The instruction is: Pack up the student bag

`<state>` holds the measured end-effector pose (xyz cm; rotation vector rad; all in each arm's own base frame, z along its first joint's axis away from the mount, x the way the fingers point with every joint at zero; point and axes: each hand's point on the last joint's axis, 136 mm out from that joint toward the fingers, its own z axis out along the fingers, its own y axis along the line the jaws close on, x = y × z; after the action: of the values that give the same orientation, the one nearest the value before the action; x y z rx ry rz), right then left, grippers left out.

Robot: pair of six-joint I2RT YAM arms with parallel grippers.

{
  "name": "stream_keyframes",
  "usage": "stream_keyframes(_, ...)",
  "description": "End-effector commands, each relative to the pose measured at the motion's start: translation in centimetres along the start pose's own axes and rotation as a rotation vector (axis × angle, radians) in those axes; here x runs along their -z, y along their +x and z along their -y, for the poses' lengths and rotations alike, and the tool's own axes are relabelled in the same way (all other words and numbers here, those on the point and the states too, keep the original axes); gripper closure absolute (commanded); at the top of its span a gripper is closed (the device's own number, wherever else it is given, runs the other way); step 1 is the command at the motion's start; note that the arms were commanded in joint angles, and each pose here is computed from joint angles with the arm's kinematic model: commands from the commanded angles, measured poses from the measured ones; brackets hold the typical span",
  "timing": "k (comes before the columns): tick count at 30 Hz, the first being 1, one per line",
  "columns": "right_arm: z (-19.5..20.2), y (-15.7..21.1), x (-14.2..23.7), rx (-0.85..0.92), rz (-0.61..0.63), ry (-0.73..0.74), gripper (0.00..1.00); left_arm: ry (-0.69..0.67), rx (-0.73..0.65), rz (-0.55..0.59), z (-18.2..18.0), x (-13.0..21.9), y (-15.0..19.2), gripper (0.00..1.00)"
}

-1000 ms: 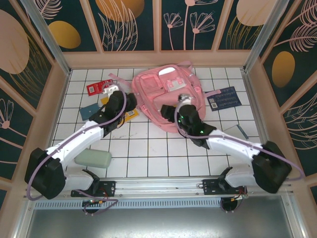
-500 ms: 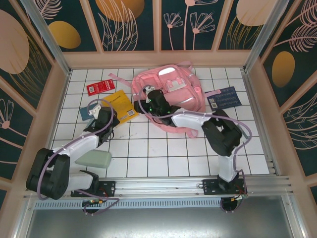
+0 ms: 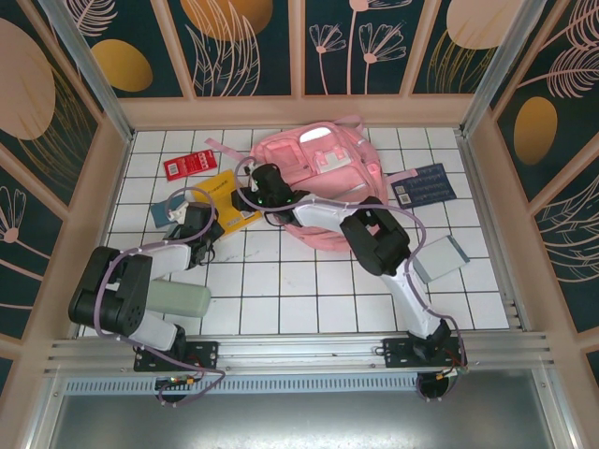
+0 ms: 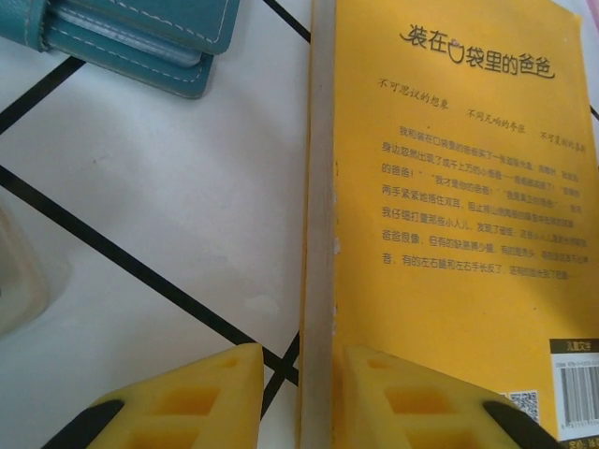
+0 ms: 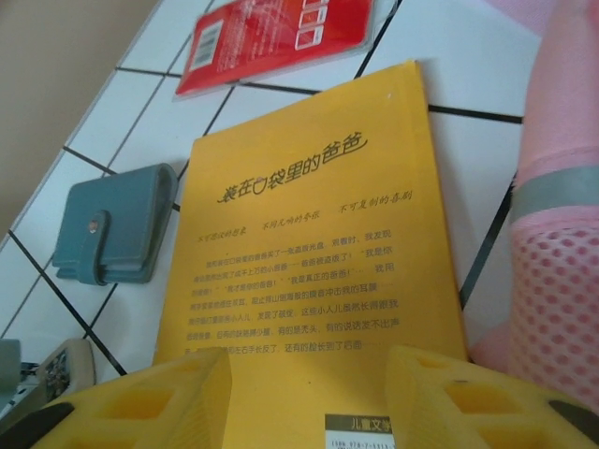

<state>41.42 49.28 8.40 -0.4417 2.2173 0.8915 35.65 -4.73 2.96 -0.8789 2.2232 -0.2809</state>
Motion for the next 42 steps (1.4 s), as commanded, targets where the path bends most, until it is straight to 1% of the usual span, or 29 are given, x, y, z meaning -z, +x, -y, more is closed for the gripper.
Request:
stream_keyframes(1, 0.8, 0.9, -1.4, 0.0, -0.043, 0.056, 0.52, 0.009, 0.003, 0.003, 0.3, -0.6, -0.3, 0.71)
stream_keyframes(5, 2.6, 1.3, -2.0, 0.008, -0.049, 0.132, 0.51, -0.028, 0.0, -0.009, -0.5, -0.9, 0.1, 0.71)
stream_keyframes(11, 5.2, 1.9, -2.5, 0.018, -0.064, 0.224, 0.51, -0.091, 0.002, -0.04, -1.8, -1.4, 1.0, 0.77)
stream_keyframes(15, 6.4, 2.6, -2.7, 0.031, -0.082, 0.277, 0.5, -0.101, 0.007, -0.054, -2.1, -1.6, 1.3, 0.78)
stream_keyframes(19, 7.3, 2.4, -2.4, 0.048, -0.075, 0.335, 0.49, -0.11, 0.01, -0.055, -2.2, -1.6, 1.3, 0.78)
stream_keyframes(21, 7.4, 2.7, -2.4, 0.047, -0.087, 0.332, 0.48, -0.111, 0.009, -0.057, -2.1, -1.6, 1.3, 0.78)
stream_keyframes(28, 5.2, 4.9, -3.6, 0.009, -0.172, 0.194, 0.47, -0.097, 0.023, -0.082, -2.1, -1.7, 2.0, 0.78)
stream_keyframes(32, 3.9, 6.3, -4.3, -0.026, -0.24, 0.113, 0.46, -0.089, 0.025, -0.096, -1.9, -1.9, 2.3, 0.79)
stream_keyframes(34, 2.8, 6.7, -4.1, -0.05, -0.261, 0.054, 0.46, -0.079, 0.028, -0.102, -1.8, -2.0, 2.4, 0.83)
stream_keyframes(42, -4.6, 3.5, -0.9, -0.123, -0.262, -0.332, 0.48, -0.054, 0.037, -0.132, -1.5, -2.4, 3.2, 0.84)
